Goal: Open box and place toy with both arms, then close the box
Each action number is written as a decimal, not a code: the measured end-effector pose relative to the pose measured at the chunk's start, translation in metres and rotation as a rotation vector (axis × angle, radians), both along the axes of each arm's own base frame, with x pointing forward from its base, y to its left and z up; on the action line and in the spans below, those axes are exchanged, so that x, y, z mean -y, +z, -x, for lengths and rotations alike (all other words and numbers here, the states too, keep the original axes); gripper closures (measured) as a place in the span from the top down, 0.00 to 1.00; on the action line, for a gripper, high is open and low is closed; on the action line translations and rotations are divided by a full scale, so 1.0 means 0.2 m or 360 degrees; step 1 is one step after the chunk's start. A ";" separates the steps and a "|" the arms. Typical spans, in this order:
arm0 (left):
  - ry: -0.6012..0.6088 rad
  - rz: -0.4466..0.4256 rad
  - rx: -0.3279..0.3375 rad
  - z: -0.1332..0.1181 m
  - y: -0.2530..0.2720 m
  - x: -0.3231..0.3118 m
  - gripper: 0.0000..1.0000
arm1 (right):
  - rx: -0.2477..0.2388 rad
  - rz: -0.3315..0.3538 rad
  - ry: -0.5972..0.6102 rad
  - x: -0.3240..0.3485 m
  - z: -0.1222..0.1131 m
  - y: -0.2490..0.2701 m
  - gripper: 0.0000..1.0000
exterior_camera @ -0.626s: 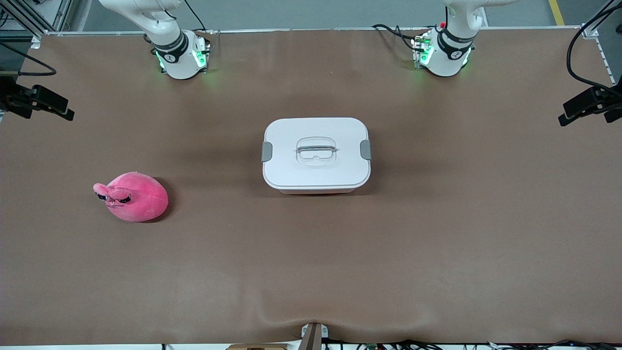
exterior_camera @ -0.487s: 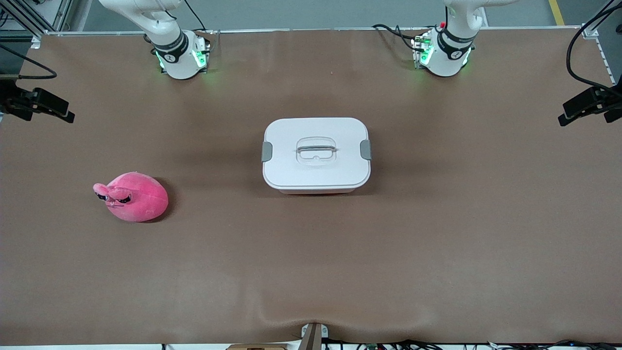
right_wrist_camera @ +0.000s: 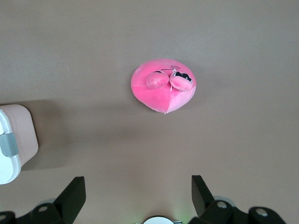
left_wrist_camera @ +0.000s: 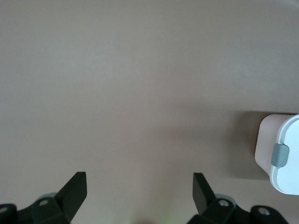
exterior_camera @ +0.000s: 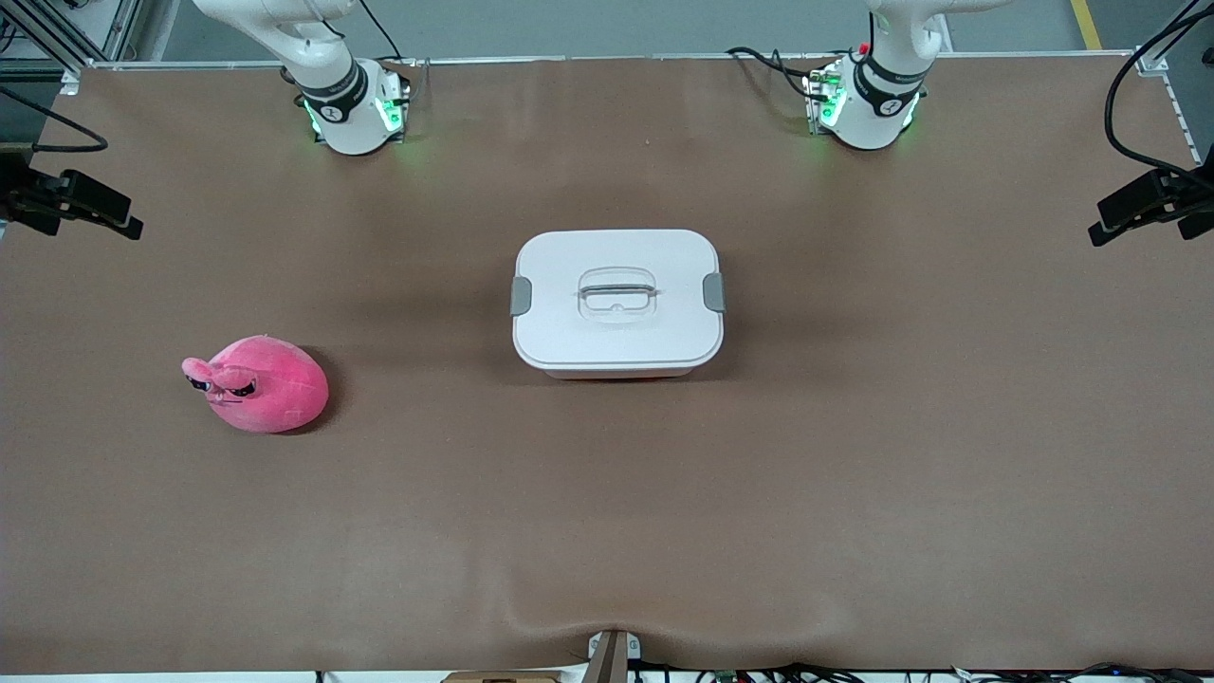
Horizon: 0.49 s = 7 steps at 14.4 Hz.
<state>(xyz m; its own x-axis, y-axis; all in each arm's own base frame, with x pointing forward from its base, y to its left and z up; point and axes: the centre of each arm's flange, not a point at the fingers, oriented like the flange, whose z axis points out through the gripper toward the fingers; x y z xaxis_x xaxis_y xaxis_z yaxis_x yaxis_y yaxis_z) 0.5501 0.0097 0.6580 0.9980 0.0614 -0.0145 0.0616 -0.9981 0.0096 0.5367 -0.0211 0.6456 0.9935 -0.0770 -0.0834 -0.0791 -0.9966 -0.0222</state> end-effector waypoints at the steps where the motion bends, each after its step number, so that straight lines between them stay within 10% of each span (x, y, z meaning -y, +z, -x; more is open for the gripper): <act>1: -0.0001 0.0000 0.0000 0.00 0.00 0.00 1.00 | 0.0000 0.0000 0.0000 0.00 0.00 0.00 1.00; 7: 0.0020 0.0001 -0.0026 -0.03 -0.05 -0.04 1.00 | -0.0001 0.0000 0.0000 0.00 0.00 0.00 1.00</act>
<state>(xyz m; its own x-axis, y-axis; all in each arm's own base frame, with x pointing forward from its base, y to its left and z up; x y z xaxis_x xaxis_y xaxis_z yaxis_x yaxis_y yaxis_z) 0.5565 0.0169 0.6474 0.9968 0.0739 -0.0309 0.0742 -0.9972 0.0093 0.5366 -0.0211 0.6455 0.9935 -0.0770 -0.0843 -0.0791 -0.9966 -0.0222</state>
